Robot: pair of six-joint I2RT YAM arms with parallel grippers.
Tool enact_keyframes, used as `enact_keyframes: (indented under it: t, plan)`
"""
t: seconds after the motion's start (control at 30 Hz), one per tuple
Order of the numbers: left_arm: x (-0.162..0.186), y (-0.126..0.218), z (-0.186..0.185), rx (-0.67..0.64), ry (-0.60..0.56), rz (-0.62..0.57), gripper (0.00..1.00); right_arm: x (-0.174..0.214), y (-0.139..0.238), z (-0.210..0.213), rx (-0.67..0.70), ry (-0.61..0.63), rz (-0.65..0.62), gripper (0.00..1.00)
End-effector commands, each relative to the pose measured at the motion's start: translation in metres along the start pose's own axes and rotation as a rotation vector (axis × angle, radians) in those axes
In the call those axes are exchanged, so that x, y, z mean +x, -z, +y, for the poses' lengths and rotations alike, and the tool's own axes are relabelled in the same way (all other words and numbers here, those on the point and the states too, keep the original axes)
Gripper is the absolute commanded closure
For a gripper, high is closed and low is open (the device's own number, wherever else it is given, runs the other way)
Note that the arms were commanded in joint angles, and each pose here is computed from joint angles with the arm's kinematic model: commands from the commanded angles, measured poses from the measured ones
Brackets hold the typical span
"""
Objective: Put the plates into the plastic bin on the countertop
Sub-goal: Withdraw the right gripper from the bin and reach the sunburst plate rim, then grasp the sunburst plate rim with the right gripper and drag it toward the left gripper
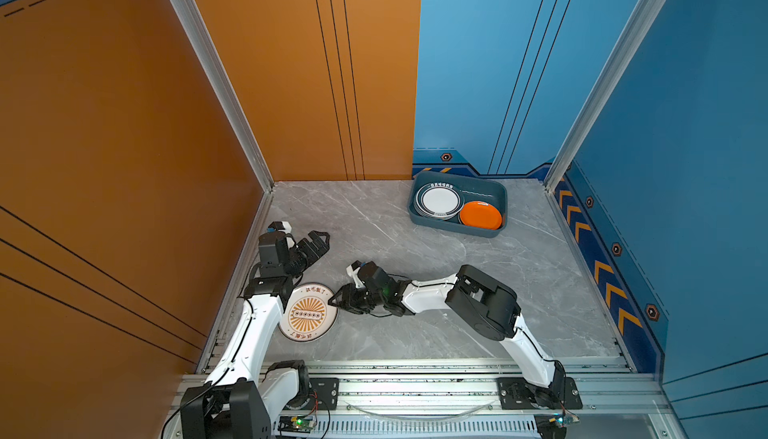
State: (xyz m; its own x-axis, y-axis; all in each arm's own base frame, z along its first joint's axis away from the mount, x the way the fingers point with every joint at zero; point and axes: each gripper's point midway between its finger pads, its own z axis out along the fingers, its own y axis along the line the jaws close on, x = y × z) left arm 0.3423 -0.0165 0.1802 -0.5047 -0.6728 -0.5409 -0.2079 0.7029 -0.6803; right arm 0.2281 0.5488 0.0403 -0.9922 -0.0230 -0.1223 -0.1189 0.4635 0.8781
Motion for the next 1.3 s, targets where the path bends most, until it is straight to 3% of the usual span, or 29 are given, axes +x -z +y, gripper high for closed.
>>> enact_keyframes:
  t: [0.0,0.13,0.3,0.5,0.67,0.97,1.27]
  plan:
    - [0.002,0.001,0.001,0.019,0.006,0.006,0.02,0.018,-0.016,-0.045,0.111,-0.067,0.039,0.57]
    - [0.002,0.002,0.004,0.02,0.011,0.005,0.02,0.018,-0.021,-0.05,0.112,-0.083,0.033,0.66]
    - [0.003,0.001,0.007,0.024,0.023,0.005,0.02,0.017,-0.023,-0.054,0.112,-0.092,0.029,0.87]
    - [0.006,0.0,0.009,0.028,0.027,0.012,0.02,0.011,-0.016,-0.055,0.117,-0.087,0.011,0.99]
    - [0.007,0.0,0.01,0.031,0.026,0.016,0.02,-0.004,0.008,-0.061,0.124,-0.091,-0.035,1.0]
    - [0.013,-0.003,-0.005,0.087,0.004,0.037,0.02,-0.028,0.086,-0.075,0.213,-0.043,-0.121,1.0]
    - [0.043,-0.025,-0.022,0.132,-0.048,0.169,0.02,-0.047,0.177,-0.077,0.285,0.005,-0.215,1.0]
